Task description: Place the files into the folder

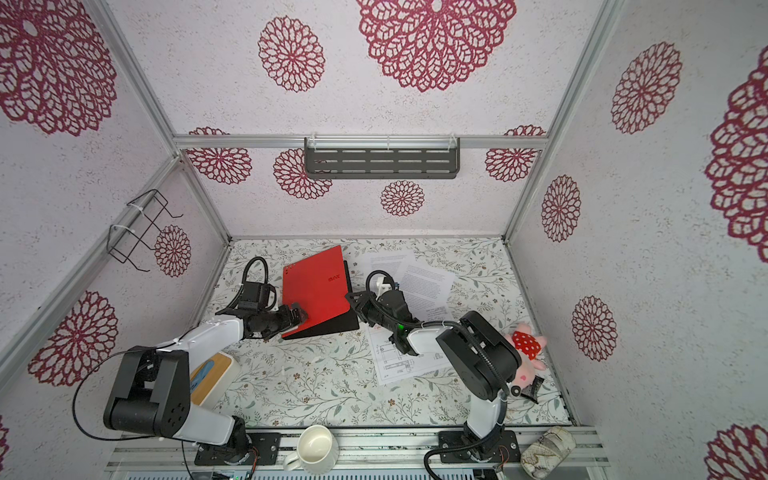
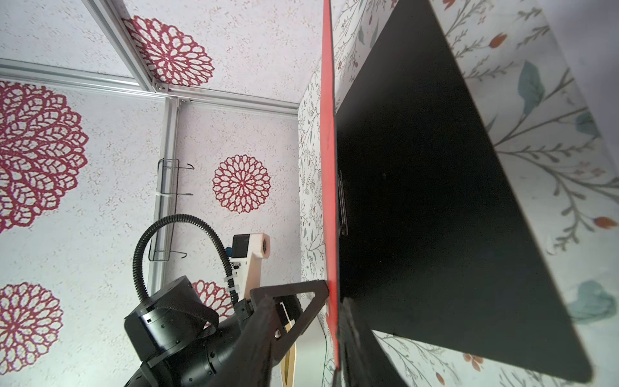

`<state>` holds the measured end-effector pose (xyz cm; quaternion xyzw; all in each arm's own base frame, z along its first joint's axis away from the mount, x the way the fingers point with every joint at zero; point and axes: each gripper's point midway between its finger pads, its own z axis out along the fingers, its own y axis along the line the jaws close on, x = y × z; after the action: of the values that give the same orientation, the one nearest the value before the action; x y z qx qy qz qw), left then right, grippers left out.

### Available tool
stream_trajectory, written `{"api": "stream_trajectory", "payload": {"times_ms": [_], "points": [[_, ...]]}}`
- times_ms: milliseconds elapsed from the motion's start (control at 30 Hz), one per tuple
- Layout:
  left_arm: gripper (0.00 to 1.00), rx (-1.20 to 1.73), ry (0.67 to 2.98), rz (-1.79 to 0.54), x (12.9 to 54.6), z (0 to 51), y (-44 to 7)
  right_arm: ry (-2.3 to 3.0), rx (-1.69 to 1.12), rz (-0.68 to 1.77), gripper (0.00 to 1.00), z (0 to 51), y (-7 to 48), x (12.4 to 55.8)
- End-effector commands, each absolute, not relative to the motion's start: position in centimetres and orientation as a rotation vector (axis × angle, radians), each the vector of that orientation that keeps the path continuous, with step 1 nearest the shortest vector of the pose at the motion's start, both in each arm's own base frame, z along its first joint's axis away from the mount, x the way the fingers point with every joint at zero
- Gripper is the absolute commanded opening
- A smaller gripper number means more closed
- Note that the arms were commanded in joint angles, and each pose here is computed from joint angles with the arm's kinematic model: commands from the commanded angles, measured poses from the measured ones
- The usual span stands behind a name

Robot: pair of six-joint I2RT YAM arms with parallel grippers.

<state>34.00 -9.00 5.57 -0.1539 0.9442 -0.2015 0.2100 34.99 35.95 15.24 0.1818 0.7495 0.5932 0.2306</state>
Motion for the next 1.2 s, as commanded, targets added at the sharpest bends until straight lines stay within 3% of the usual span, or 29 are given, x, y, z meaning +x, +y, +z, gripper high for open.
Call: {"api": "stream_trajectory", "payload": {"times_ms": [0,667,1167], "points": [[0.98,-0.427,2.589,-0.652,35.0,6.9,-10.2,2.060,0.405,1.751,0.36,16.6,37.9,32.9],[0.98,-0.517,2.394,-0.892,35.6,8.5,-9.7,2.063,0.424,1.747,0.35,16.1,37.7,33.0],[0.98,-0.668,2.561,-0.679,34.3,5.2,-6.6,2.066,0.428,1.740,0.34,15.9,37.5,33.1]]}}
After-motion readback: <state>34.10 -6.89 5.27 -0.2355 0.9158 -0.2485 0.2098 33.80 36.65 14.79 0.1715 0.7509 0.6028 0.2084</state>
